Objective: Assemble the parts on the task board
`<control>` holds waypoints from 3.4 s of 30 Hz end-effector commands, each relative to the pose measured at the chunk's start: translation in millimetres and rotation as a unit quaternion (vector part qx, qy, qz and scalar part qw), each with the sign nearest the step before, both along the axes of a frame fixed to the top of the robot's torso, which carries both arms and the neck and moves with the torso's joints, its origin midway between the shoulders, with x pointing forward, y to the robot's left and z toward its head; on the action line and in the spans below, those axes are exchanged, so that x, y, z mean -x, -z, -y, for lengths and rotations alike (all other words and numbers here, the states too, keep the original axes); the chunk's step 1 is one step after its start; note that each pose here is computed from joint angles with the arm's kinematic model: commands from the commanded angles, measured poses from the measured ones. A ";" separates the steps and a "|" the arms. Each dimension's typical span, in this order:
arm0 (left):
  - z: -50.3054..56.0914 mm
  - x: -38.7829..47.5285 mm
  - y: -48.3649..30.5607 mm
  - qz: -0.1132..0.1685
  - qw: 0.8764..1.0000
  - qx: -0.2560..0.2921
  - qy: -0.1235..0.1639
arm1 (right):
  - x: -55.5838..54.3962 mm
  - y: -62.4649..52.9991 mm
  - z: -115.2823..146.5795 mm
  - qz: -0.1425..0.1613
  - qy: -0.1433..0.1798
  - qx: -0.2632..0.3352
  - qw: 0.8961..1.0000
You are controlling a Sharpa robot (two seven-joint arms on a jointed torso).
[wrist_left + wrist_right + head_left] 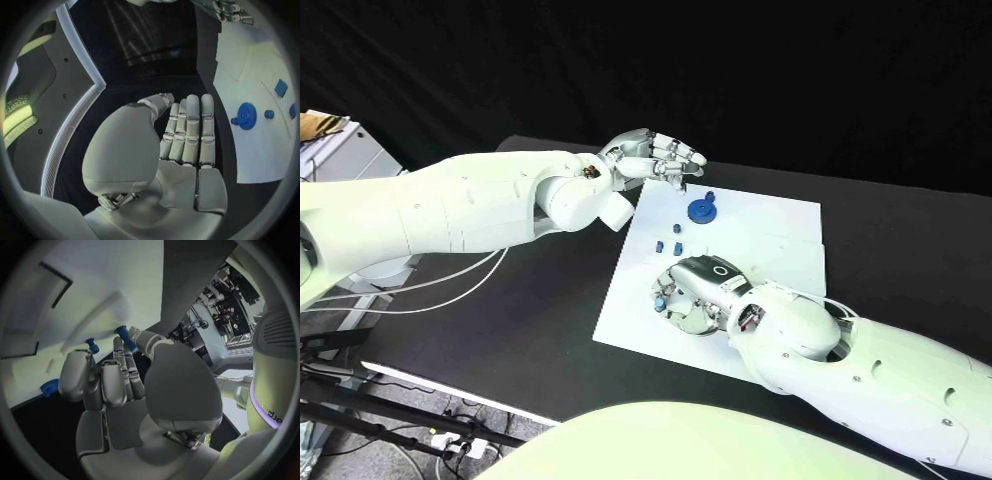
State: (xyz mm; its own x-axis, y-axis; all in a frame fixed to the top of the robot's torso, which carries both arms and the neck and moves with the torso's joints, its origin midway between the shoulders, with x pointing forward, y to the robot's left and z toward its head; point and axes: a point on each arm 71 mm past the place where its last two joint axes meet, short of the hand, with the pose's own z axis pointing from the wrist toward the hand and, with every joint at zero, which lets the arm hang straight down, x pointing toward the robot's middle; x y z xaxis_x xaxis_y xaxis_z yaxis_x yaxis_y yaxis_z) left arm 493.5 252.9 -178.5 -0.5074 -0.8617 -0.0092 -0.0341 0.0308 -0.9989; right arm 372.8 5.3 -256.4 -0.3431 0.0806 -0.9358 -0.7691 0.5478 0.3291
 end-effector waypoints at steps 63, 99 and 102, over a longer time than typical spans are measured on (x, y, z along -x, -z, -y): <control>-9.9 5.4 2.8 -0.005 1.000 0.004 0.003 | -1.1 -5.6 201.8 -0.180 0.352 -0.024 0.918; -10.1 7.3 4.2 -0.011 1.000 -0.008 0.016 | -5.2 23.6 167.7 -0.148 0.311 0.089 0.935; -10.4 7.5 4.2 -0.011 1.000 -0.008 0.017 | -5.4 22.8 167.0 -0.145 0.314 0.082 0.935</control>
State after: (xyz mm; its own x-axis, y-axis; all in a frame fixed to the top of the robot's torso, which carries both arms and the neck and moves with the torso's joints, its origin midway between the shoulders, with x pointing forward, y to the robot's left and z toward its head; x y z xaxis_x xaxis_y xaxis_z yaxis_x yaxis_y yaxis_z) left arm 487.3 265.9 -183.2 -0.5136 -0.8580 -0.0125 -0.0576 0.0490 -0.9971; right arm 382.5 -161.7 -271.3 -0.4930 0.2632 -0.8293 -0.1668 0.9069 0.3870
